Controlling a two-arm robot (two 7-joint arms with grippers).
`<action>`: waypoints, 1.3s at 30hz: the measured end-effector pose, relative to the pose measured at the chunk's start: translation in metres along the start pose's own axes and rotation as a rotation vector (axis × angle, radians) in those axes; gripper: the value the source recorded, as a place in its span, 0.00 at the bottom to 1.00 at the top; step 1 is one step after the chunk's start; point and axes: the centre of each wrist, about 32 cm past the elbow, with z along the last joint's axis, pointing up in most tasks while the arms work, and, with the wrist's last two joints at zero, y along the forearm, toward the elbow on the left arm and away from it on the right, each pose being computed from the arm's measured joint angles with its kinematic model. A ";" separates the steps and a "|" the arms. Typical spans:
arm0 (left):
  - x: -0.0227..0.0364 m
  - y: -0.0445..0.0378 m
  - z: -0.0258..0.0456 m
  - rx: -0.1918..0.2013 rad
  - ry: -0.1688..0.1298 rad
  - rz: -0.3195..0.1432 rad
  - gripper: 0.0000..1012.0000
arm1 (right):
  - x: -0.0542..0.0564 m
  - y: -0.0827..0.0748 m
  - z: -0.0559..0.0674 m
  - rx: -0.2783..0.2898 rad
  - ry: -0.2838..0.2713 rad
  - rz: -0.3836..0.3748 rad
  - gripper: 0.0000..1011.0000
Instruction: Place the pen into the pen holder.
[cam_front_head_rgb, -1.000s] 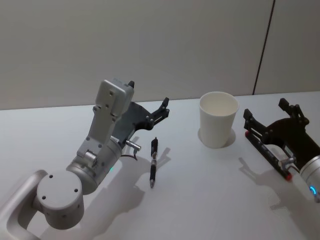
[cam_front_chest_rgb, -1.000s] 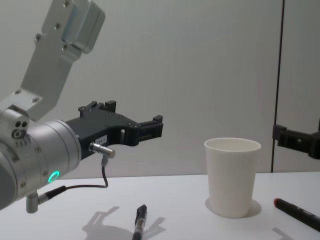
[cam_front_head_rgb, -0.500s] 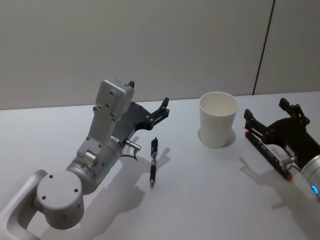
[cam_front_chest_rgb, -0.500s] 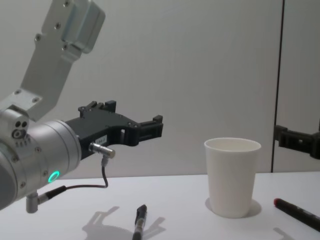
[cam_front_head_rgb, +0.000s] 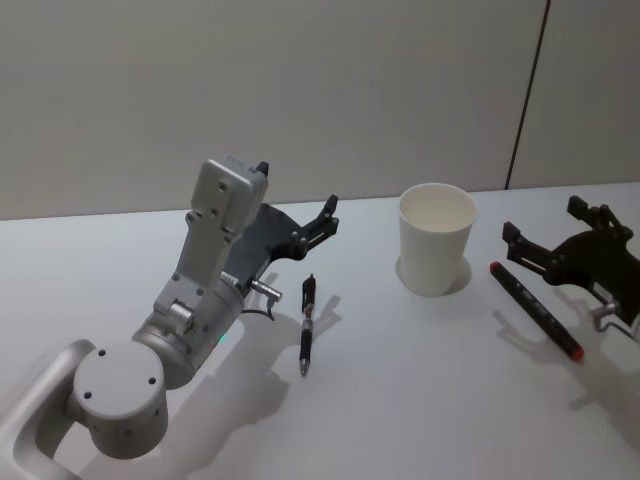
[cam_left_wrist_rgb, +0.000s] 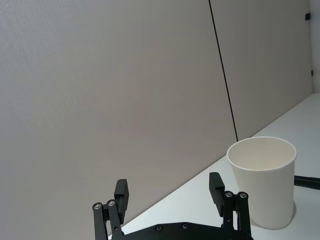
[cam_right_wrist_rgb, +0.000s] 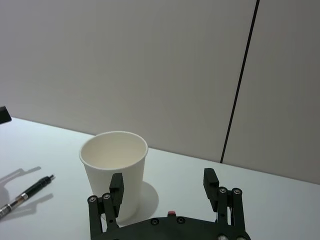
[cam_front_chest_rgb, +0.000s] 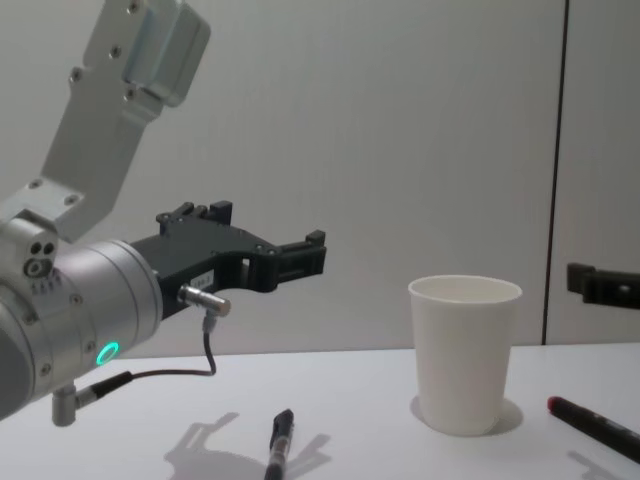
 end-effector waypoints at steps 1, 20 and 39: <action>0.0000 0.0000 0.0000 0.000 0.000 0.000 0.99 | 0.002 0.000 0.000 -0.006 0.000 0.003 0.99; 0.0000 0.0000 0.0000 0.000 0.000 0.000 0.99 | 0.045 0.010 0.016 -0.227 0.086 0.018 0.99; 0.0000 0.0000 0.0000 0.000 0.000 0.000 0.99 | 0.045 0.046 0.039 -0.404 0.131 0.034 0.99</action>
